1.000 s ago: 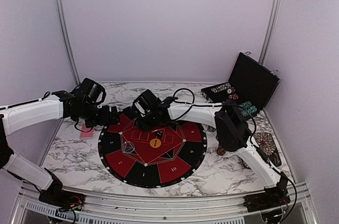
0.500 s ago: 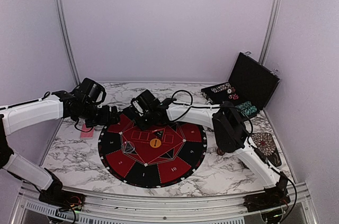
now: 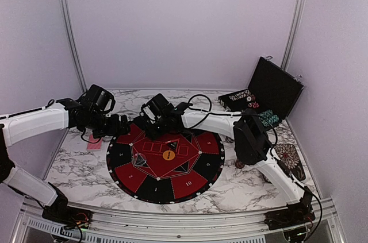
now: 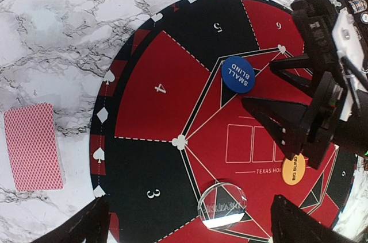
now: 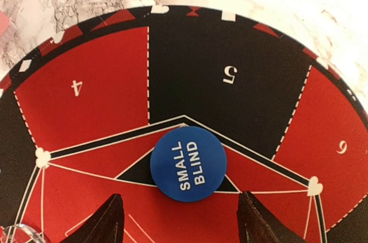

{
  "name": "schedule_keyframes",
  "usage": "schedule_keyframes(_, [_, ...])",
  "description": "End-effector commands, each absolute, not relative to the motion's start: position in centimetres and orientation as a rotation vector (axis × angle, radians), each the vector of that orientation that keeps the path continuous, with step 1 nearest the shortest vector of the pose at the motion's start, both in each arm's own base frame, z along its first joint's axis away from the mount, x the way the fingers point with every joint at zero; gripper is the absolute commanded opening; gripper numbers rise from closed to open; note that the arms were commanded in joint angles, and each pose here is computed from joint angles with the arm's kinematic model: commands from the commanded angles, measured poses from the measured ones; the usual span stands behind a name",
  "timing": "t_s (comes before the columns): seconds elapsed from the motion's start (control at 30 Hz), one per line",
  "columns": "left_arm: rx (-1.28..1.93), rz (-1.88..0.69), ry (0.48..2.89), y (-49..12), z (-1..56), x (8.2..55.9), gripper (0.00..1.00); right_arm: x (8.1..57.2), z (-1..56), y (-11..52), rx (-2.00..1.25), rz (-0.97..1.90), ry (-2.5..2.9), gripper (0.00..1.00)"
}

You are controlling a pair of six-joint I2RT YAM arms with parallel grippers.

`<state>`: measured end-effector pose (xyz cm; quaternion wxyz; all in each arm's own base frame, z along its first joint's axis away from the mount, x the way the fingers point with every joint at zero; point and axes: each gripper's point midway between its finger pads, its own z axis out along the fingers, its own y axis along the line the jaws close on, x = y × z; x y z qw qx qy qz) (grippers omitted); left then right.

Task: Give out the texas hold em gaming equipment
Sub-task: Move the small blind button to position 4, then move the big blind button to position 10.

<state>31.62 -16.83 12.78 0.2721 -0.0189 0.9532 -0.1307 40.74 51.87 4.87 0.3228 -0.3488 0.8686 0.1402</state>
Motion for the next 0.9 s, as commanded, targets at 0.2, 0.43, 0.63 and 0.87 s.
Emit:
schedule_keyframes(0.2, [-0.049, -0.383, 2.524, -17.3, 13.8, 32.6, 0.99, 37.6, 11.8, 49.8, -0.863, 0.454, 2.302, 0.64])
schedule_keyframes(0.43, [-0.044, -0.391, 2.527, -17.6, 13.6, 32.9, 0.99, 34.0, 10.0, 47.6, -0.875, 0.481, 2.399, 0.56])
schedule_keyframes(0.63, [-0.044, -0.4, 2.532, -17.9, 13.4, 33.1, 0.99, 31.7, 7.8, 47.9, -0.935, 0.507, 2.451, 0.51])
schedule_keyframes(0.87, [-0.044, -0.405, 2.543, -18.1, 13.1, 33.2, 0.99, 31.2, 6.0, 48.1, -0.97, 0.463, 2.48, 0.5])
